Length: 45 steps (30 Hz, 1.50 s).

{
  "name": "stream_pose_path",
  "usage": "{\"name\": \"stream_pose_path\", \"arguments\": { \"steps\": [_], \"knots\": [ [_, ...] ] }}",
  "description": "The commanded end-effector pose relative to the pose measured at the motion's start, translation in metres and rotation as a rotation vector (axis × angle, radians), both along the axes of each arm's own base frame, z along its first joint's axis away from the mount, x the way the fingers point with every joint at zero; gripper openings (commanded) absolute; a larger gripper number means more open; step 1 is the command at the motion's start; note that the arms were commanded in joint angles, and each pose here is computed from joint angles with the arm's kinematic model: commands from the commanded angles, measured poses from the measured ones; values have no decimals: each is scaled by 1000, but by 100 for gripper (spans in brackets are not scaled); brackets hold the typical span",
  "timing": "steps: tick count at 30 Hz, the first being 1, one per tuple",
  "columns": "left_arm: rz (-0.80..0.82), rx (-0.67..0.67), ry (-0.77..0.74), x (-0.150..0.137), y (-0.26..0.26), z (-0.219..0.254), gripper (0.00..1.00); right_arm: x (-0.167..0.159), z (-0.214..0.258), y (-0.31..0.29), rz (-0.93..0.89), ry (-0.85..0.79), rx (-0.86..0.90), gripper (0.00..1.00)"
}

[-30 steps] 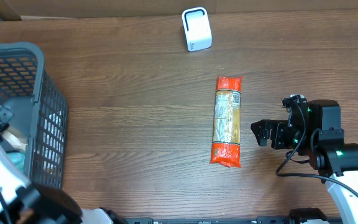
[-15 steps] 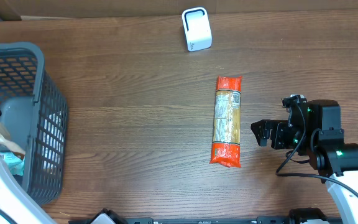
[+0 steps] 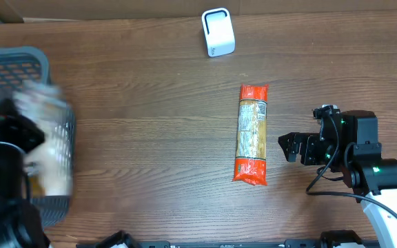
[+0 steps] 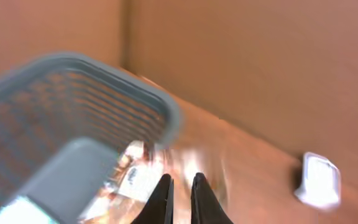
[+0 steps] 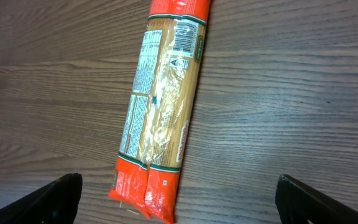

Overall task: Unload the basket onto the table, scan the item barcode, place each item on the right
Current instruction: 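Place the foil pouch on the table left of the spaghetti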

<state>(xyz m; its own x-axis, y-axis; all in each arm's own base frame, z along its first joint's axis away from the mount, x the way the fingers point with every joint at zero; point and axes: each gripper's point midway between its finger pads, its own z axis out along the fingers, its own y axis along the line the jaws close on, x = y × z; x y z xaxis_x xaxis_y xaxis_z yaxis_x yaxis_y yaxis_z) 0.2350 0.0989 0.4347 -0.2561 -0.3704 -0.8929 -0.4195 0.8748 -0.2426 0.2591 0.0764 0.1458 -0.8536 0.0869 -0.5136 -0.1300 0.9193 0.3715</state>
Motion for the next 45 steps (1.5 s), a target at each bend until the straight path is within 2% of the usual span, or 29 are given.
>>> {"name": "stream_pose_path", "arguments": {
  "steps": [1,6,10,13,17,24,27,29,32,36,45],
  "knots": [
    [-123,-87,66,15,-31,-20,4,6,12,2,2,-31,8,100],
    [-292,-148,239,47,-79,-74,4,6,12,2,2,-31,9,100],
    [-379,-116,372,74,-113,-112,4,6,12,2,2,-31,8,100],
    [-425,-92,415,91,-134,-127,4,6,12,2,2,-31,8,100],
    [-435,-79,391,108,-141,-126,6,6,12,2,2,-31,8,100],
    [-254,-31,277,100,-83,-67,57,6,12,2,2,-31,8,100],
    [-152,2,244,85,-47,-39,73,6,12,2,2,-31,8,100],
    [-61,17,246,73,-18,-32,80,6,12,2,2,-31,8,100],
    [75,15,288,54,27,-37,82,6,12,2,2,-31,8,100],
    [215,-87,342,31,82,-61,85,6,12,2,2,-31,8,100],
    [125,-467,341,20,142,-142,84,6,12,2,2,-31,8,100]
  ]
}}
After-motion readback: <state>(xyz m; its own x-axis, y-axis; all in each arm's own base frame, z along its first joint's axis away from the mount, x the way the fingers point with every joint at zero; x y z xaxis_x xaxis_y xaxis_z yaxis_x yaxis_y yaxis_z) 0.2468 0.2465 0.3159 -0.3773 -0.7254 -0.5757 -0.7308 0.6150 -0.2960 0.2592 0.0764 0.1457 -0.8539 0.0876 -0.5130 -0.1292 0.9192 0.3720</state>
